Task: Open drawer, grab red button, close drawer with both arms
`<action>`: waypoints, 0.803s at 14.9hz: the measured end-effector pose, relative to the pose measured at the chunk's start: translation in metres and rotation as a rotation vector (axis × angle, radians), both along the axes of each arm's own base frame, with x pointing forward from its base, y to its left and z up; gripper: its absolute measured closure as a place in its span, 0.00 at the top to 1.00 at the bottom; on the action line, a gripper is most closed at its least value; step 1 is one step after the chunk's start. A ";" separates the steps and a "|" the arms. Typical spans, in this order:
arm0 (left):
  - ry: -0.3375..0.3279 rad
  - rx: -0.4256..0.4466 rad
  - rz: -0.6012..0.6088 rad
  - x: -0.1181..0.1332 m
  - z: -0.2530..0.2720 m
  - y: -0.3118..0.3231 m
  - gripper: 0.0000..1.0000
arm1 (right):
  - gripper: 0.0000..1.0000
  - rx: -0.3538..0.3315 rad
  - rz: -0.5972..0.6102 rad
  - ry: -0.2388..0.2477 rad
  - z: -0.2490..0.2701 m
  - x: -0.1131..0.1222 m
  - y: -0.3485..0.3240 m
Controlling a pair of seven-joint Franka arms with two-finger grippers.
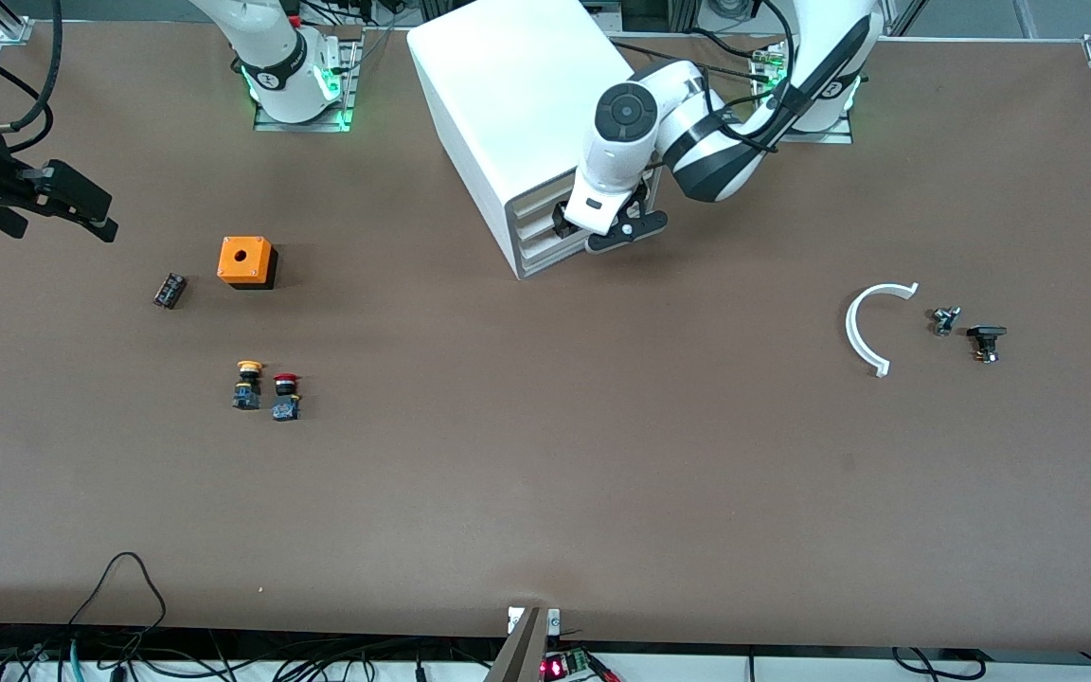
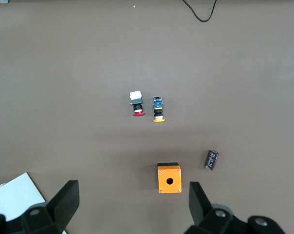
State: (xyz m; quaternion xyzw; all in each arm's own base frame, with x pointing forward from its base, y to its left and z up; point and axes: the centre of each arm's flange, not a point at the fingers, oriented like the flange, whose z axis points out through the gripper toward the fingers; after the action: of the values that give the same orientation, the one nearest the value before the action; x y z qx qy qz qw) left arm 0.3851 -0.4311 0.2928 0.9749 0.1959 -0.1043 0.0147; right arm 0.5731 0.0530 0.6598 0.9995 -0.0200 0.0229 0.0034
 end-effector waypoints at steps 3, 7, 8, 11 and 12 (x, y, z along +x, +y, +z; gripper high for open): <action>0.003 -0.005 -0.006 0.000 0.000 -0.001 1.00 | 1.00 0.000 0.000 0.000 0.000 0.000 0.000; 0.031 0.023 -0.118 0.012 0.016 0.004 1.00 | 1.00 0.000 0.000 0.000 0.000 0.000 0.000; 0.045 0.037 -0.152 0.023 0.028 0.009 1.00 | 1.00 0.000 0.000 0.000 0.000 0.000 0.000; 0.067 0.047 -0.254 0.061 0.073 0.031 1.00 | 1.00 0.000 0.000 0.000 0.000 0.000 0.000; 0.069 0.041 -0.285 0.074 0.086 0.041 1.00 | 1.00 0.000 -0.001 0.000 0.000 0.000 0.000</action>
State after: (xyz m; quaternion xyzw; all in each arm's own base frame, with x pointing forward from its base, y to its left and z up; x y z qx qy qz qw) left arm 0.4590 -0.3903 0.3787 0.9888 0.0582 -0.1348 -0.0271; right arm 0.5732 0.0527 0.6596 0.9995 -0.0203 0.0228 0.0034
